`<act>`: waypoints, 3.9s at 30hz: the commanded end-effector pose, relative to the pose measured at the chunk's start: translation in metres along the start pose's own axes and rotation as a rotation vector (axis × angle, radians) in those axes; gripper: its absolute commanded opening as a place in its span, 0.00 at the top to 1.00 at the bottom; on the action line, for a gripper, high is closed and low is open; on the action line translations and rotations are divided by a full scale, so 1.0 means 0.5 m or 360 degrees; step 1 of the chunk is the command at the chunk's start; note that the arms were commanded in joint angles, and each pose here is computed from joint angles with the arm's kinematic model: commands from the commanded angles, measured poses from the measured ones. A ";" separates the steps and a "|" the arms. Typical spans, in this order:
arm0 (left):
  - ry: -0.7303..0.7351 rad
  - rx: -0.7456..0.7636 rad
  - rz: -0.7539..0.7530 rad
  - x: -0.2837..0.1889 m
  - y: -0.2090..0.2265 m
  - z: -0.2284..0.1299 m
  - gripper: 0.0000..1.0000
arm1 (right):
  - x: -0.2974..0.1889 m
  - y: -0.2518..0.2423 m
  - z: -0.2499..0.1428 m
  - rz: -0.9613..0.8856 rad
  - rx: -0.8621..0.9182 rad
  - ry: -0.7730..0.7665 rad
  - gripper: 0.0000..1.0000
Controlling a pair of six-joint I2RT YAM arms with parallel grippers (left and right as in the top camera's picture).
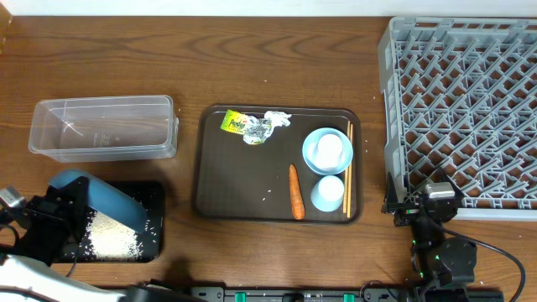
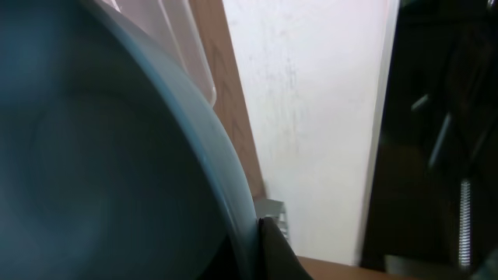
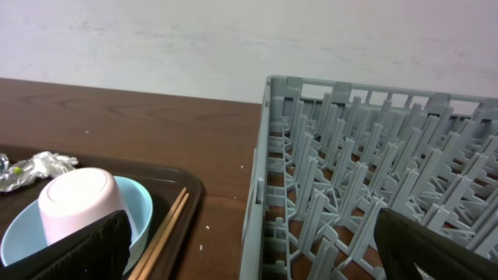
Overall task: Sort waste into correct bins and load items into the dishwasher rack
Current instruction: 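Tilt the bowl with the left gripper, pouring rice onto black tray, then carry the bowl back with the left gripper onto the brown tray, then release the bowl with the left gripper and lift away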
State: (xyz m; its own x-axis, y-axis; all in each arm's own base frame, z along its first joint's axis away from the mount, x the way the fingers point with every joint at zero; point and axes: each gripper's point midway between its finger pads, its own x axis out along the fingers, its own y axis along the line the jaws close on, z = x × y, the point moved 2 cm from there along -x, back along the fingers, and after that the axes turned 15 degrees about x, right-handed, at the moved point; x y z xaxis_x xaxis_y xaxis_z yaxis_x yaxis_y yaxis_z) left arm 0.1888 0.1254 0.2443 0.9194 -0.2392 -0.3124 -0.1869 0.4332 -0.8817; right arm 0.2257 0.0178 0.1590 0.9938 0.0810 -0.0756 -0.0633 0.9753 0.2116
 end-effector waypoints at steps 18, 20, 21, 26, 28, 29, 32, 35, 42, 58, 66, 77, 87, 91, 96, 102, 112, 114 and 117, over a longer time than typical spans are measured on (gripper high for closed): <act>0.0743 0.0951 0.0104 0.012 -0.242 -0.198 0.94 | 0.000 -0.005 -0.001 -0.0019 -0.0019 -0.0005 0.01; 0.0859 0.1006 0.0036 0.015 -0.253 -0.230 0.94 | 0.000 -0.005 -0.001 -0.0019 -0.0019 -0.0005 0.01; 0.0908 0.1034 0.0002 0.016 -0.259 -0.244 0.94 | 0.000 -0.005 -0.001 -0.0019 -0.0019 -0.0005 0.01; 0.1092 0.1123 0.0043 0.024 -0.258 -0.289 0.94 | 0.000 -0.005 -0.001 -0.0019 -0.0019 -0.0005 0.01; 0.1126 0.1168 0.0064 0.031 -0.260 -0.301 0.94 | 0.000 -0.005 -0.001 -0.0019 -0.0019 -0.0005 0.01; 0.1146 0.1190 0.0044 0.034 -0.266 -0.309 0.94 | 0.000 -0.005 -0.001 -0.0019 -0.0020 -0.0005 0.01; 0.1174 0.1261 0.0054 0.046 -0.275 -0.326 0.94 | 0.000 -0.005 -0.001 -0.0019 -0.0019 -0.0005 0.01; 0.1190 0.1324 0.0153 0.067 -0.270 -0.337 0.94 | 0.000 -0.005 -0.001 -0.0019 -0.0020 -0.0005 0.01; 0.1319 0.1491 0.0317 0.143 -0.265 -0.408 0.94 | 0.000 -0.005 -0.001 -0.0019 -0.0020 -0.0005 0.01; 0.1517 0.1777 0.0560 0.309 -0.196 -0.525 0.94 | 0.000 -0.005 -0.001 -0.0019 -0.0019 -0.0005 0.01; 0.1612 0.1941 0.0618 0.370 -0.150 -0.588 0.94 | 0.000 -0.005 -0.001 -0.0019 -0.0019 -0.0005 0.01; 0.1590 0.2077 0.0830 0.412 -0.092 -0.598 0.94 | 0.000 -0.005 -0.001 -0.0019 -0.0019 -0.0005 0.01; 0.1580 0.2074 0.0806 0.432 -0.075 -0.632 0.94 | 0.000 -0.005 -0.001 -0.0019 -0.0020 -0.0005 0.01; 0.1589 0.2066 0.0825 0.428 -0.067 -0.633 0.94 | 0.000 -0.005 -0.001 -0.0019 -0.0019 -0.0005 0.01; 0.1592 0.2020 0.0873 0.422 -0.053 -0.634 0.94 | 0.000 -0.006 -0.001 -0.0019 -0.0019 -0.0005 0.01; 0.1591 0.1907 0.0989 0.406 -0.036 -0.631 0.94 | 0.000 -0.005 -0.001 -0.0019 -0.0020 -0.0005 0.01; 0.1613 0.1900 0.1026 0.412 -0.009 -0.639 0.93 | 0.000 -0.005 -0.001 -0.0019 -0.0020 -0.0005 0.01; 0.1625 0.1885 0.1058 0.411 0.004 -0.642 0.92 | 0.000 -0.005 -0.001 -0.0019 -0.0020 -0.0005 0.01; 0.1645 0.1886 0.1081 0.409 0.016 -0.644 0.93 | 0.000 -0.005 -0.001 -0.0019 -0.0019 -0.0005 0.01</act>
State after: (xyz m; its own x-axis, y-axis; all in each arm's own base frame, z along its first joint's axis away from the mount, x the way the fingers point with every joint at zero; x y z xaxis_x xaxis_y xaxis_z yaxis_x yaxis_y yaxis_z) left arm 0.2660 -0.2063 0.0691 0.1238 -0.0069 -0.9923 0.3747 0.9263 0.0404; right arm 0.2257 0.0178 0.1590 0.9938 0.0810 -0.0756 -0.0633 0.9753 0.2116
